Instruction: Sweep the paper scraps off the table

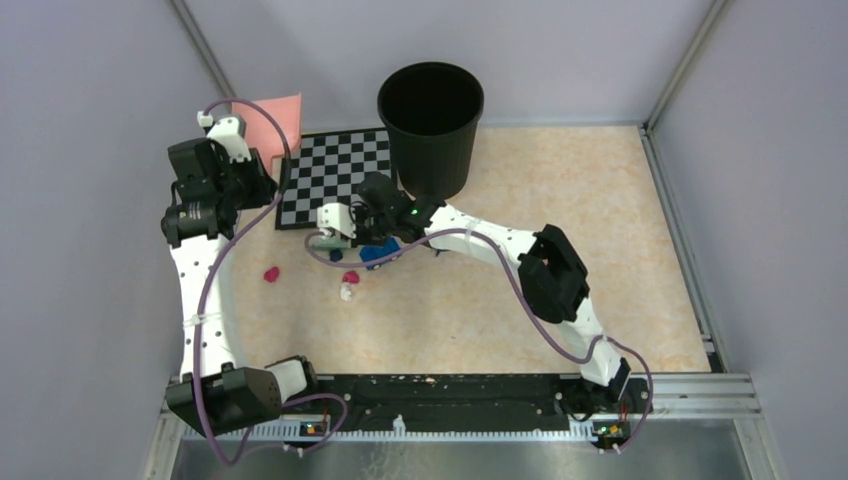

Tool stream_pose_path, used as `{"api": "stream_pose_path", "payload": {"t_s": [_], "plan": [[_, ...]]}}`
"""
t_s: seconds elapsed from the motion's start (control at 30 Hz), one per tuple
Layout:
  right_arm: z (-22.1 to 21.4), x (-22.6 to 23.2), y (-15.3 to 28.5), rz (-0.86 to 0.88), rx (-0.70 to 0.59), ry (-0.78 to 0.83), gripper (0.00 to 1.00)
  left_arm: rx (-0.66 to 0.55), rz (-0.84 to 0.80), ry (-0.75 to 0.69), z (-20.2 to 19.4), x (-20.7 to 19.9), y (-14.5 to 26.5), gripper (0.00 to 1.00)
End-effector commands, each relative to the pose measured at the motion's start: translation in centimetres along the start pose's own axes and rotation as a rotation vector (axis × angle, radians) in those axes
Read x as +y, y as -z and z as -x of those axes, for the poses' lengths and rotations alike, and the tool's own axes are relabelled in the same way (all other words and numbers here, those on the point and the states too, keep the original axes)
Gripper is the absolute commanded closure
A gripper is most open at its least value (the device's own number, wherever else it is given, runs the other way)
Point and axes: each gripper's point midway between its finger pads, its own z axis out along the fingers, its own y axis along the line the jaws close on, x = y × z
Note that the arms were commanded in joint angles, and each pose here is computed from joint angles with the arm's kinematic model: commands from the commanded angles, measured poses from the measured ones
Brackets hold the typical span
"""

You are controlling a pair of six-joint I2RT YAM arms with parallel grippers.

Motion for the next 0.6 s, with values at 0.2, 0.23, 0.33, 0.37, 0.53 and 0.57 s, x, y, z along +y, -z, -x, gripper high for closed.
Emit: {"api": "stream_pose_path", "payload": {"t_s": [0.2, 0.23, 0.33, 0.37, 0.53, 0.57], "plan": [[5.7, 4.6, 6.6, 0.270, -0.106, -0.075, 1.00, -0.081, -0.044, 0.000, 2.3, -0.4, -0.1, 1.00], [6.2, 4.1, 6.9, 0.245, -0.117, -0.078, 1.00, -0.082, -0.042, 0.000, 2.3, -0.3, -0.1, 1.00], [8.6, 1.9, 8.1, 0.156, -0.186, -0.115, 1.00, -0.089, -0.035, -0.002, 2.6, -0.3, 0.0, 1.00], [9.4, 0.9, 8.3, 0.110, -0.210, -0.133, 1.00, -0.096, -0.032, -0.004, 2.8, -0.2, 0.1, 1.00], [13.0, -3.9, 7.9, -0.085, -0.351, -0.347, 1.00, -0.132, -0.005, -0.030, 4.5, 0.1, 0.7, 1.00], [13.5, -4.4, 7.4, -0.094, -0.373, -0.415, 1.00, -0.141, 0.011, -0.040, 4.9, 0.4, 0.9, 1.00]]}}
